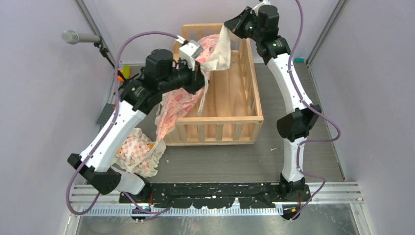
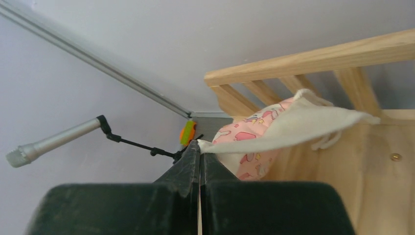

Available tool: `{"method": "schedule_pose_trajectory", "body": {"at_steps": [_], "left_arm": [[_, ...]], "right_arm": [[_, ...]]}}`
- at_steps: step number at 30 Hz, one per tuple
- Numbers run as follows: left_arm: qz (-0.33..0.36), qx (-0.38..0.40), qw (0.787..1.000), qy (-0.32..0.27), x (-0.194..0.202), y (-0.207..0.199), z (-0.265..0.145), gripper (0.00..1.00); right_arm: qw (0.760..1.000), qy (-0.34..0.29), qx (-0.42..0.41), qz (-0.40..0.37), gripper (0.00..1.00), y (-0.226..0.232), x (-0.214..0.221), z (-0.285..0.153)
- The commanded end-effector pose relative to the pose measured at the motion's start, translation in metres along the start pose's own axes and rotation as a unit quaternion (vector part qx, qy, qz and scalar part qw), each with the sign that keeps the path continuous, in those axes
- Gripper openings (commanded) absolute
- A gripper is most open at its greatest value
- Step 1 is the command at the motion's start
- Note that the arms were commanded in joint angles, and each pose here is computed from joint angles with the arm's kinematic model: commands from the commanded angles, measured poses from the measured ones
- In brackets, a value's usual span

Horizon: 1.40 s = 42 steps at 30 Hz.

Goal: Set up the pet bed
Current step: Adjust the mattress on the bed frame.

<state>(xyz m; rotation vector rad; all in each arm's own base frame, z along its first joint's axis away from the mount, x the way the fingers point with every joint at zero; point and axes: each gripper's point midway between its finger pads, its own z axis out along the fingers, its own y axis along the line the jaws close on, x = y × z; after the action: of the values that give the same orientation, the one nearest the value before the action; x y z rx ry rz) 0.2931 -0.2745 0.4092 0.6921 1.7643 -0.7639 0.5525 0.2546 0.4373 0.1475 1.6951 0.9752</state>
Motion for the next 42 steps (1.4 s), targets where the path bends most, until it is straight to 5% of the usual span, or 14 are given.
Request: {"method": "schedule_pose_trajectory", "body": {"at_steps": [1,18,27,30,38,42], "left_arm": [[0.030,0.034,0.999,0.013,0.000,-0.026,0.017,0.00],[0.041,0.112,0.987,0.104,0.057,-0.085,0.082,0.00],[0.060,0.158,0.974,0.149,0.076,-0.114,0.086,0.25],[0.065,0.168,0.972,0.149,0.076,-0.122,0.082,0.44],[0.069,0.175,0.974,0.128,0.056,-0.127,0.051,0.54],[0.074,0.171,0.978,0.097,0.035,-0.129,0.029,0.59]], "right_arm": [[0.998,-0.050,0.012,-0.046,0.00,0.003,-0.046,-0.036],[0.989,-0.017,0.097,-0.114,0.00,-0.044,-0.036,-0.065],[0.980,-0.039,0.127,-0.150,0.01,-0.043,-0.050,-0.089],[0.978,-0.045,0.131,-0.157,0.17,-0.041,-0.055,-0.095],[0.966,-0.049,0.178,-0.179,0.46,-0.055,-0.059,-0.112],[0.958,-0.069,0.208,-0.186,0.53,-0.060,-0.069,-0.123]]}}
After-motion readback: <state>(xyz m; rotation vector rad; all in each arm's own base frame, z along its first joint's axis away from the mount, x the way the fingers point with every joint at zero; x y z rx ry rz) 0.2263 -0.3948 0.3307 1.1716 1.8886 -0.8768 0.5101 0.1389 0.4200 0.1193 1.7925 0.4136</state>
